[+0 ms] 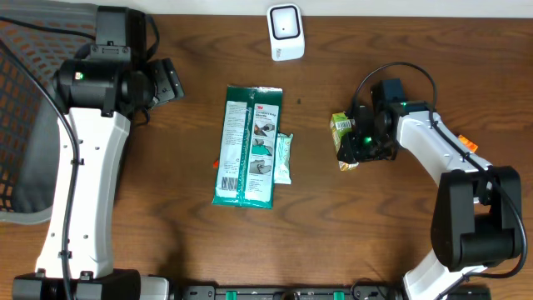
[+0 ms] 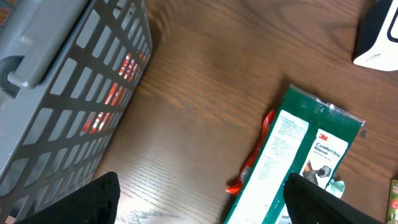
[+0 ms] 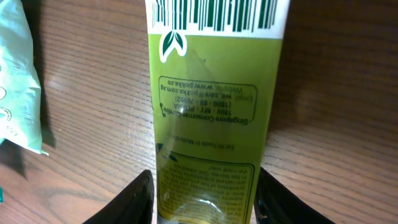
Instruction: Scan the item barcode
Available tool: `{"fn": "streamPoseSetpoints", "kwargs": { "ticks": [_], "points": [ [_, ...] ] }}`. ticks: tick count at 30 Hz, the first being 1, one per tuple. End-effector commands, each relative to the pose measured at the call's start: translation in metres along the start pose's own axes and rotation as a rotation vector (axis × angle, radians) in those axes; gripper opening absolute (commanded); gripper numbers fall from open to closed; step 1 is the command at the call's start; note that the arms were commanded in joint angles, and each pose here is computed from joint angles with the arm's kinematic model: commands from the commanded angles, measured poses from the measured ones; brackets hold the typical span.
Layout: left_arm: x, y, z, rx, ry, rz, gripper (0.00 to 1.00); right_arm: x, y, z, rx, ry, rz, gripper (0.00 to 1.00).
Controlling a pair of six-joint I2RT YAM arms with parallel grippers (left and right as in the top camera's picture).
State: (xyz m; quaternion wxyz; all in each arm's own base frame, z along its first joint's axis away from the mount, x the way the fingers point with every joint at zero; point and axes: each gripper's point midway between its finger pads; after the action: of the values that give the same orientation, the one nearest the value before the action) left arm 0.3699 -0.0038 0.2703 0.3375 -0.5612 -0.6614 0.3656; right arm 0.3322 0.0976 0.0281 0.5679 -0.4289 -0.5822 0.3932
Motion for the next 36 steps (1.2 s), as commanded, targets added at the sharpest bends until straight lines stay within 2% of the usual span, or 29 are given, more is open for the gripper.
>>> {"fn": "streamPoseSetpoints", "kwargs": {
  "ticks": [1,9,14,16,26,29,31,32,33,34,35,36],
  "points": [
    [0.003,0.0,-0.001,-0.001,0.014,-0.015,0.85,0.003,0.002,0.002,0.006,0.0,-0.003,0.45],
    [0.003,0.0,-0.001,-0.001,0.014,-0.015,0.85,0.003,0.002,0.002,0.005,-0.001,-0.004,0.45],
    [0.003,0.0,-0.001,-0.001,0.014,-0.015,0.85,0.003,0.001,0.002,0.004,0.003,-0.004,0.41],
    [0.003,0.0,-0.001,-0.001,0.015,-0.015,0.85,0.004,0.0,0.001,0.0,0.001,-0.005,0.36],
    [0.003,0.0,-0.001,-0.001,0.014,-0.014,0.85,0.01,-0.016,-0.009,-0.07,-0.023,-0.013,0.36],
    [0.003,0.0,-0.001,-0.001,0.014,-0.015,0.85,0.006,-0.015,-0.009,-0.073,-0.022,0.013,0.39],
    [0.003,0.0,-0.001,-0.001,0.014,-0.015,0.85,0.005,-0.015,-0.01,-0.078,-0.023,0.015,0.47],
    [0.003,0.0,-0.001,-0.001,0.014,-0.015,0.85,0.005,-0.015,-0.011,-0.079,-0.023,0.015,0.56],
    [0.003,0.0,-0.001,-0.001,0.014,-0.015,0.85,0.006,-0.015,-0.011,-0.081,-0.024,0.014,0.7],
    [0.003,0.0,-0.001,-0.001,0.015,-0.015,0.85,0.006,-0.015,-0.012,-0.083,-0.025,0.014,0.89],
    [0.003,0.0,-0.001,-0.001,0.014,-0.015,0.85,0.006,-0.016,-0.012,-0.086,-0.025,0.013,0.99],
    [0.003,0.0,-0.001,-0.001,0.014,-0.015,0.85,0.006,-0.016,-0.013,-0.088,-0.026,0.013,0.99]
  ]
}}
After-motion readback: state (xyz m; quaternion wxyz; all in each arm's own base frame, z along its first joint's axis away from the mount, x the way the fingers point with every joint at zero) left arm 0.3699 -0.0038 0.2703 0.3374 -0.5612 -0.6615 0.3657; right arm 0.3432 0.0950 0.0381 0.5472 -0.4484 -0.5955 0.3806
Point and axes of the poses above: each gripper's point midway between its finger pads, its own y axis out along the fingers, its own x axis along the line the jaws close on, z = x × y, and after that the axes turned 13 degrees about y, right-handed
